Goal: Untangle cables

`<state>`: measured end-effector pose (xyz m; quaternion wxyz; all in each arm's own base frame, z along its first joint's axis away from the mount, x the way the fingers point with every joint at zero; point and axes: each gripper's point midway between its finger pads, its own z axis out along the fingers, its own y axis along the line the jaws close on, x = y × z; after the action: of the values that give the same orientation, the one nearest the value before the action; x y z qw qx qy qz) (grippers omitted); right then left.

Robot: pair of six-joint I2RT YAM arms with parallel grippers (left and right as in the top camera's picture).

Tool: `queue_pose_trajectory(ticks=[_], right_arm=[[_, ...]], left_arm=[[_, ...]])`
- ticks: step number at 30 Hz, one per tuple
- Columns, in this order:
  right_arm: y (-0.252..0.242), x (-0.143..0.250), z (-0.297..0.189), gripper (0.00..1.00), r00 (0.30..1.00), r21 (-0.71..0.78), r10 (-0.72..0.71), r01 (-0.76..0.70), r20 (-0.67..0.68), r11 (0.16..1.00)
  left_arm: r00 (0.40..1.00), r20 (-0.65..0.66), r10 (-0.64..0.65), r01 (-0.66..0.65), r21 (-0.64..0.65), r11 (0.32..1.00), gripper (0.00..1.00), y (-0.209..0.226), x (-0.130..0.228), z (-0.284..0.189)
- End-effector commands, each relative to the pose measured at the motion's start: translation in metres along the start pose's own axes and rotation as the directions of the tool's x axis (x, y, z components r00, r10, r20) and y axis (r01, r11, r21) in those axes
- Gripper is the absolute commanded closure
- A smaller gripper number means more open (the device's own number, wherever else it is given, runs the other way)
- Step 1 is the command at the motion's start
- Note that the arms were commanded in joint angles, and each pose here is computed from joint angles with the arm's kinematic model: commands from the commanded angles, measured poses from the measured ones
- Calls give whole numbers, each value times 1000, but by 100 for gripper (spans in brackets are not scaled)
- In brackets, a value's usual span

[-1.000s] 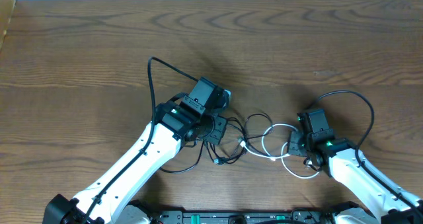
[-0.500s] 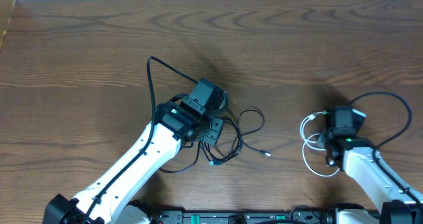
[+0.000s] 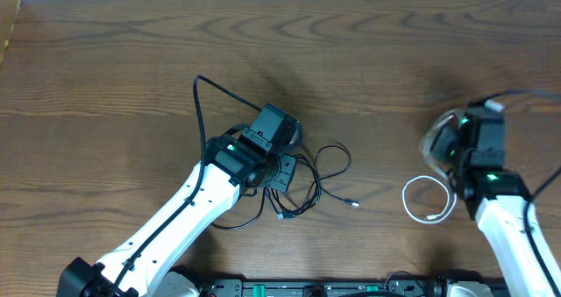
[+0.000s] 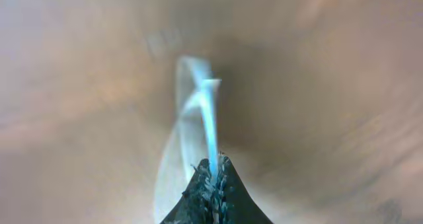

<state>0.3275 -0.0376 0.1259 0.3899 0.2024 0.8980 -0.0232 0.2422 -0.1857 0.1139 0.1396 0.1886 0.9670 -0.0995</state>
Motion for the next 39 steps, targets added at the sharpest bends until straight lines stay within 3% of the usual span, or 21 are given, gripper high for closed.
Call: queue_pose_trajectory(ticks=[1,5,9,14,18,25,39], right_arm=[[-7,-82,-45,99,966,63,-7,-9,260,998],[-24,-138,-91,99,891,169,-27,-56,454,984],[-75,-175,-148,99,768,369,-16,-289,640,883],[-109,-200,-179,99,720,530,-165,-316,674,787],[-138,-207,-181,99,734,626,-231,-322,639,710],[-183,-197,-159,99,791,707,-210,-350,574,614],[-187,-193,-137,99,824,730,-210,-311,526,608]], left_arm=[[1000,12,-21,21,-17,1000,92,3,-2,-3],[1000,12,-21,21,-17,1000,93,3,-2,-3],[1000,11,-21,21,-14,1000,92,2,-2,-3],[1000,11,-21,21,-14,1000,93,2,-2,-3],[1000,11,-22,22,-14,1000,92,2,-2,-3],[1000,4,-25,25,0,1000,93,0,-1,-3],[1000,0,-25,25,-1,1000,93,0,0,-2]])
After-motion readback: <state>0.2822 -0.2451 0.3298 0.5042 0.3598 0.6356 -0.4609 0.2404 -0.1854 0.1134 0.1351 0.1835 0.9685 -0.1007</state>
